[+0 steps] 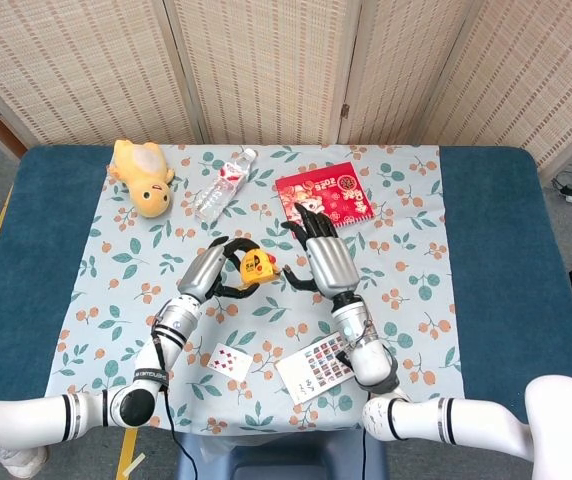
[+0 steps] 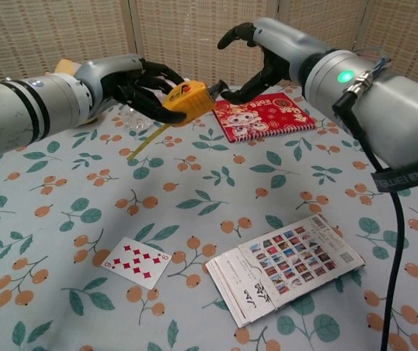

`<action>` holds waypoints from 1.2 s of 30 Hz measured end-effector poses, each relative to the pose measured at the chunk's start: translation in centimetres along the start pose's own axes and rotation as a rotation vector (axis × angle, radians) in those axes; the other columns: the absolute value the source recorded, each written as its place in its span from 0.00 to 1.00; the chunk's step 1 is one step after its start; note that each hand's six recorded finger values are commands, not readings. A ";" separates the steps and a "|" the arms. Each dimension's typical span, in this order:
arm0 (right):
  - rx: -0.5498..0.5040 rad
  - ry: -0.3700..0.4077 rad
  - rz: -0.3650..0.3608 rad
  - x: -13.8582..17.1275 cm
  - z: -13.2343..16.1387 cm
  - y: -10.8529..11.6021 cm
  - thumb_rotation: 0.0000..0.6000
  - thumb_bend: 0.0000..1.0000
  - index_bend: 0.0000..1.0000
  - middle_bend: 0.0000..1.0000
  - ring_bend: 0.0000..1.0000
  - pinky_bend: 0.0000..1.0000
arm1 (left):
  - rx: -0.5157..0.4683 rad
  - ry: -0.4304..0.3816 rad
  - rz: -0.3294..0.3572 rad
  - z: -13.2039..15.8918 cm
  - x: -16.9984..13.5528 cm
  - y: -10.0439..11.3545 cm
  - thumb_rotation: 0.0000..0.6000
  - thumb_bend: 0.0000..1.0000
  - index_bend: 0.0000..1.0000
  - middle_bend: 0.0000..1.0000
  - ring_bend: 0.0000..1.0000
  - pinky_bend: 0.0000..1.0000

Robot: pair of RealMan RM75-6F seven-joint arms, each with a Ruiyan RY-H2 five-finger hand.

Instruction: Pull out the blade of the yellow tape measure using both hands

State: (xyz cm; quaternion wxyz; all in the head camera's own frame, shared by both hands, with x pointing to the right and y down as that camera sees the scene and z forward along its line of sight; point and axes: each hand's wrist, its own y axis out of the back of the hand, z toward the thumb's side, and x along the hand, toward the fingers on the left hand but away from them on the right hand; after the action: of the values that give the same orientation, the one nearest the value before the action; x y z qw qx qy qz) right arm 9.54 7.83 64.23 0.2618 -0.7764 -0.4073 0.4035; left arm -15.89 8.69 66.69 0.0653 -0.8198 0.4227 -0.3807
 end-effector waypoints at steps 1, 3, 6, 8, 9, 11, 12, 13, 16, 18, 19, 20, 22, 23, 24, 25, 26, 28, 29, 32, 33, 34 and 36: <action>-0.001 -0.001 0.005 0.0 0.1 0.0 1.00 0.45 0.34 0.02 0.00 0.00 | 0.000 0.000 0.001 0.0 0.0 0.0 1.00 0.43 0.60 0.53 0.49 0.09; -0.002 -0.001 0.013 -0.1 0.2 -0.1 1.00 0.45 0.36 0.03 0.01 0.00 | 0.000 0.001 0.001 0.0 0.0 0.1 1.00 0.43 0.60 0.53 0.49 0.09; -0.008 0.005 0.010 -0.1 0.5 0.0 1.00 0.45 0.36 0.03 0.01 0.00 | 0.002 0.003 0.000 -0.1 0.0 0.1 1.00 0.43 0.60 0.53 0.49 0.09; -0.018 0.013 0.011 -0.1 0.7 0.0 1.00 0.45 0.36 0.03 0.00 0.00 | 0.004 0.004 -0.002 -0.2 0.0 0.0 1.00 0.43 0.60 0.53 0.49 0.09; -0.021 0.017 0.012 -0.1 0.8 -0.1 1.00 0.46 0.36 0.03 0.00 0.00 | 0.005 0.005 -0.003 -0.2 0.0 0.0 1.00 0.43 0.60 0.53 0.49 0.09; -0.023 0.025 0.017 -0.1 1.1 -0.2 1.00 0.46 0.36 0.03 0.00 0.00 | 0.006 0.005 -0.005 -0.2 0.0 -0.1 1.00 0.43 0.60 0.53 0.49 0.09; -0.024 0.027 0.020 -0.1 1.2 -0.3 1.00 0.45 0.36 0.03 0.00 0.00 | 0.006 0.005 -0.006 -0.1 0.0 -0.1 1.00 0.43 0.60 0.53 0.49 0.09; -0.025 0.028 0.022 -0.1 1.2 -0.3 1.00 0.46 0.36 0.03 0.00 0.00 | 0.009 0.005 -0.007 -0.1 0.0 -0.1 1.00 0.43 0.60 0.53 0.49 0.09; -0.026 0.031 0.027 -0.1 1.4 -0.4 1.00 0.46 0.36 0.04 0.00 0.00 | 0.016 0.006 -0.007 -0.2 0.0 -0.2 1.00 0.43 0.60 0.53 0.49 0.09; -0.032 0.033 0.032 -0.1 1.6 -0.5 1.00 0.46 0.36 0.05 0.01 0.00 | 0.017 0.008 -0.007 -0.3 0.1 -0.2 1.00 0.43 0.60 0.53 0.49 0.09; -0.034 0.034 0.035 -0.1 1.7 -0.5 1.00 0.46 0.37 0.05 0.01 0.00 | 0.017 0.010 -0.007 -0.3 0.1 -0.2 1.00 0.43 0.60 0.53 0.49 0.09; -0.037 0.036 0.039 -0.1 1.8 -0.6 1.00 0.46 0.37 0.06 0.01 0.00 | 0.017 0.011 -0.007 -0.3 0.2 -0.3 1.00 0.43 0.60 0.53 0.49 0.09; -0.038 0.040 0.045 0.0 1.9 -0.7 1.00 0.46 0.38 0.06 0.02 0.00 | 0.018 0.013 -0.007 -0.4 0.2 -0.3 1.00 0.43 0.60 0.53 0.49 0.09; -0.037 0.043 0.048 0.0 2.0 -0.7 1.00 0.46 0.38 0.06 0.02 0.00 | 0.020 0.013 -0.008 -0.4 0.2 -0.3 1.00 0.43 0.60 0.53 0.49 0.09; -0.037 0.044 0.049 0.1 2.1 -0.8 1.00 0.46 0.38 0.06 0.02 0.00 | 0.021 0.014 -0.008 -0.4 0.3 -0.4 1.00 0.43 0.60 0.53 0.49 0.09; -0.039 0.045 0.049 0.1 2.1 -0.8 1.00 0.47 0.39 0.07 0.02 0.00 | 0.022 0.014 -0.009 -0.4 0.3 -0.4 1.00 0.43 0.60 0.53 0.49 0.09; -0.040 0.045 0.049 0.1 2.2 -0.8 1.00 0.49 0.41 0.07 0.02 0.00 | 0.023 0.015 -0.010 -0.4 0.3 -0.4 1.00 0.43 0.60 0.53 0.49 0.09; -0.040 0.043 0.047 0.0 2.2 -0.8 1.00 0.51 0.43 0.09 0.03 0.00 | 0.023 0.016 -0.010 -0.5 0.3 -0.5 1.00 0.43 0.60 0.53 0.49 0.09; -0.040 0.040 0.047 0.0 2.1 -0.8 1.00 0.52 0.45 0.09 0.04 0.00 | 0.023 0.016 -0.010 -0.5 0.3 -0.5 1.00 0.43 0.60 0.53 0.49 0.09; -0.040 0.032 0.048 -0.1 2.0 -0.8 1.00 0.56 0.51 0.13 0.06 0.00 | 0.024 0.017 -0.009 -0.6 0.3 -0.5 1.00 0.43 0.60 0.53 0.49 0.09; -0.038 0.030 0.048 -0.1 2.0 -0.8 1.00 0.57 0.53 0.15 0.07 0.00 | 0.025 0.018 -0.010 -0.6 0.3 -0.5 1.00 0.43 0.60 0.53 0.49 0.09; -0.037 0.029 0.047 -0.1 2.0 -0.8 1.00 0.58 0.55 0.15 0.07 0.00 | 0.025 0.019 -0.010 -0.7 0.3 -0.5 1.00 0.43 0.60 0.53 0.49 0.09; -0.035 0.028 0.046 -0.1 2.0 -0.8 1.00 0.60 0.58 0.18 0.09 0.00 | 0.027 0.020 -0.010 -0.7 0.3 -0.5 1.00 0.43 0.60 0.53 0.49 0.09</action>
State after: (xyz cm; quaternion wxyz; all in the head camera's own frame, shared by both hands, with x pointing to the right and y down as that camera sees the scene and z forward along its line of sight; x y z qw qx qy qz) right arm 7.53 8.31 63.77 0.2443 -0.7956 -0.3928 0.3913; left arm -15.93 8.96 67.61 0.0700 -0.8170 0.4143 -0.3949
